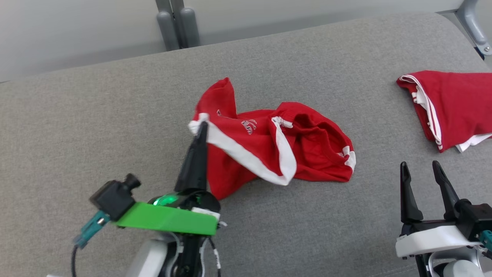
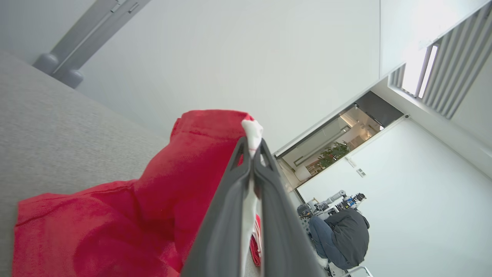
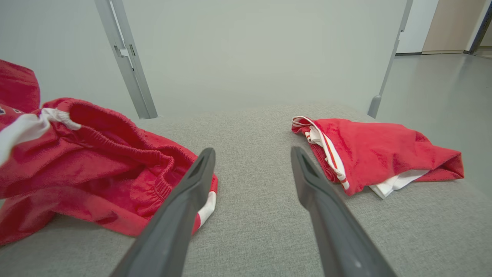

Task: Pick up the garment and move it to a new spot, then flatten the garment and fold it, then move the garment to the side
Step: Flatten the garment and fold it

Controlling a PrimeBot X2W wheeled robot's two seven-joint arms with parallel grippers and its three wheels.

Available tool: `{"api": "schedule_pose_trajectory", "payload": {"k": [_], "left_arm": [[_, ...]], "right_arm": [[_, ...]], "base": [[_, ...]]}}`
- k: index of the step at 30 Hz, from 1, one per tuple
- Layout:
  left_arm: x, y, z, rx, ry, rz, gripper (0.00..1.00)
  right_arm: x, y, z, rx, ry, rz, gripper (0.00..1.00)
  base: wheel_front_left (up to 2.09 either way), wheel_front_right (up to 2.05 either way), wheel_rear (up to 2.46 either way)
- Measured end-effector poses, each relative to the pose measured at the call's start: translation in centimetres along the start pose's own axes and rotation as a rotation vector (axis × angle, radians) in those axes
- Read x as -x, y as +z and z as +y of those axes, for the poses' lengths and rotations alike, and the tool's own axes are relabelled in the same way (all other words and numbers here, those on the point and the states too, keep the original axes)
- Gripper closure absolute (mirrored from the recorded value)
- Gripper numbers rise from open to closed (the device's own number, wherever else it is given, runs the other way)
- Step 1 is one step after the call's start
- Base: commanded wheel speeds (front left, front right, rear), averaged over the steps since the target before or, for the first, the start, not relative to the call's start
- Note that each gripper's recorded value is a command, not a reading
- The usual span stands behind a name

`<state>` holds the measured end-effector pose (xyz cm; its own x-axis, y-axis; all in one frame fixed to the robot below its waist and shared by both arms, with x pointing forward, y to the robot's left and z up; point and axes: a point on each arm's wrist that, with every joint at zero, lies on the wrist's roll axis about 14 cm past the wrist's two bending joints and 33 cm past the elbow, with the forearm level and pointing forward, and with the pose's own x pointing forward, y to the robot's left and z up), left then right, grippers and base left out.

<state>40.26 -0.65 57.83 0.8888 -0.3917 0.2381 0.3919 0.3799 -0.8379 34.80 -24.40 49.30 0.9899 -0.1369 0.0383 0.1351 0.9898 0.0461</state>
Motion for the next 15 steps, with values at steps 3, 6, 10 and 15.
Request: {"api": "schedule_pose_trajectory", "payload": {"k": [3,6,10,15], "left_arm": [[2.4,2.5,5.1,-0.005,0.225,-0.069,1.0],[6.4,2.6,10.9,-0.16,0.431,-0.017,1.0],[12.6,-0.5,16.6,-0.144,0.669,0.082,0.62],[15.5,-1.9,19.2,-0.21,0.753,0.168,0.0]], "right_arm": [[-0.3,0.1,0.8,-0.006,0.025,-0.005,0.0],[-0.6,0.1,1.6,-0.012,0.047,-0.007,0.0],[-0.8,0.0,2.2,-0.016,0.067,-0.005,0.0],[-1.0,-0.4,2.6,-0.014,0.085,0.007,0.0]], "base": [[0.0,0.0,0.0],[0.0,0.0,0.0],[0.0,0.0,0.0],[0.0,0.0,0.0]]}}
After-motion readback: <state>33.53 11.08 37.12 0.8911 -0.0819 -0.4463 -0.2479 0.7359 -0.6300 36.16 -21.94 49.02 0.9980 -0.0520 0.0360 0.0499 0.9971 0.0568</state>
